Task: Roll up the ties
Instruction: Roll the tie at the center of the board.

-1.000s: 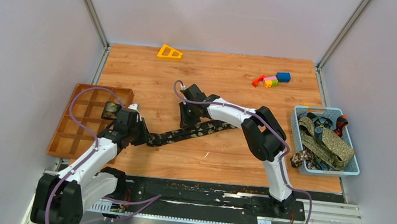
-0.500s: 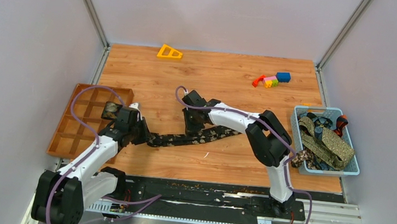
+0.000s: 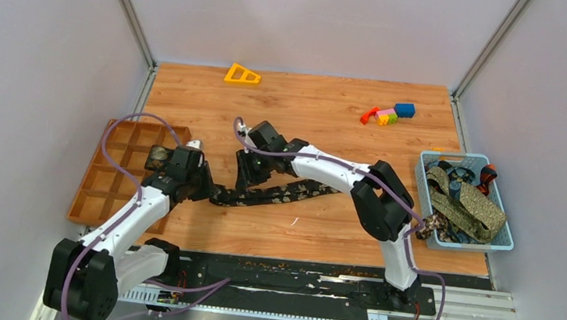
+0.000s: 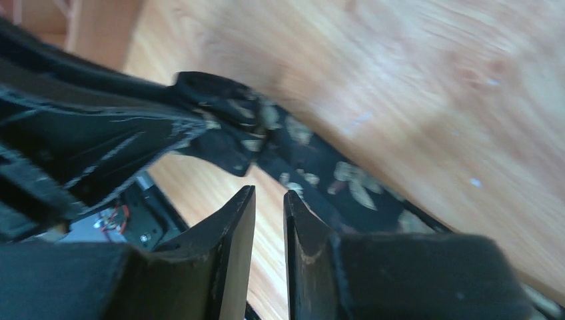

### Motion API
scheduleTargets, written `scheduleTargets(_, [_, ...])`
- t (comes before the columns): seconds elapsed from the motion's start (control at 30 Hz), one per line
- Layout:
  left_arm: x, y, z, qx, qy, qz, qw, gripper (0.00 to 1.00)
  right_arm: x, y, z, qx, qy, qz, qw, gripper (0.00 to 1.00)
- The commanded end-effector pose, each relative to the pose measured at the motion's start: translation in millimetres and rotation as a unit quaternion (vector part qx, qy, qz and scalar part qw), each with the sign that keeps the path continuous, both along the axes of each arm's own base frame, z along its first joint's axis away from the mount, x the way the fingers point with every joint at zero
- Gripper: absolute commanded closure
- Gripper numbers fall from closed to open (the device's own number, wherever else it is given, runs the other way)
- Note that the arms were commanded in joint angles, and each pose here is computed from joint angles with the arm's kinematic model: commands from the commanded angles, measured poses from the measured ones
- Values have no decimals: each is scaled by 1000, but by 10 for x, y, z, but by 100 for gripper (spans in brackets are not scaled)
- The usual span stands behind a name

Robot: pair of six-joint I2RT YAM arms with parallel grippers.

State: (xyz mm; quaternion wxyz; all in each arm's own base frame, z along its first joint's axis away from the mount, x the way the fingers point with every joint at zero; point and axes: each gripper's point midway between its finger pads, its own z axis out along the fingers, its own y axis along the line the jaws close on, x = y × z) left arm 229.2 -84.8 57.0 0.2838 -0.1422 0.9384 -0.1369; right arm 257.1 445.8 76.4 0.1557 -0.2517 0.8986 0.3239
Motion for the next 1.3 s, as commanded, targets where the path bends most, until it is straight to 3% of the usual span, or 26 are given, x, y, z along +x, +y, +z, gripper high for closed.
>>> scheduleTargets(0.0, [78, 46, 138, 28, -14, 2, 999, 87, -203, 440, 315, 100, 9, 63, 993, 78])
scheduleTargets(0.8, [57, 29, 305, 96, 0, -6, 995, 90, -244, 743, -149, 104, 55, 81, 990, 86])
scheduleTargets(1.27, [73, 87, 242, 216, 26, -10, 976, 91, 120, -72, 137, 114, 38, 26, 992, 86])
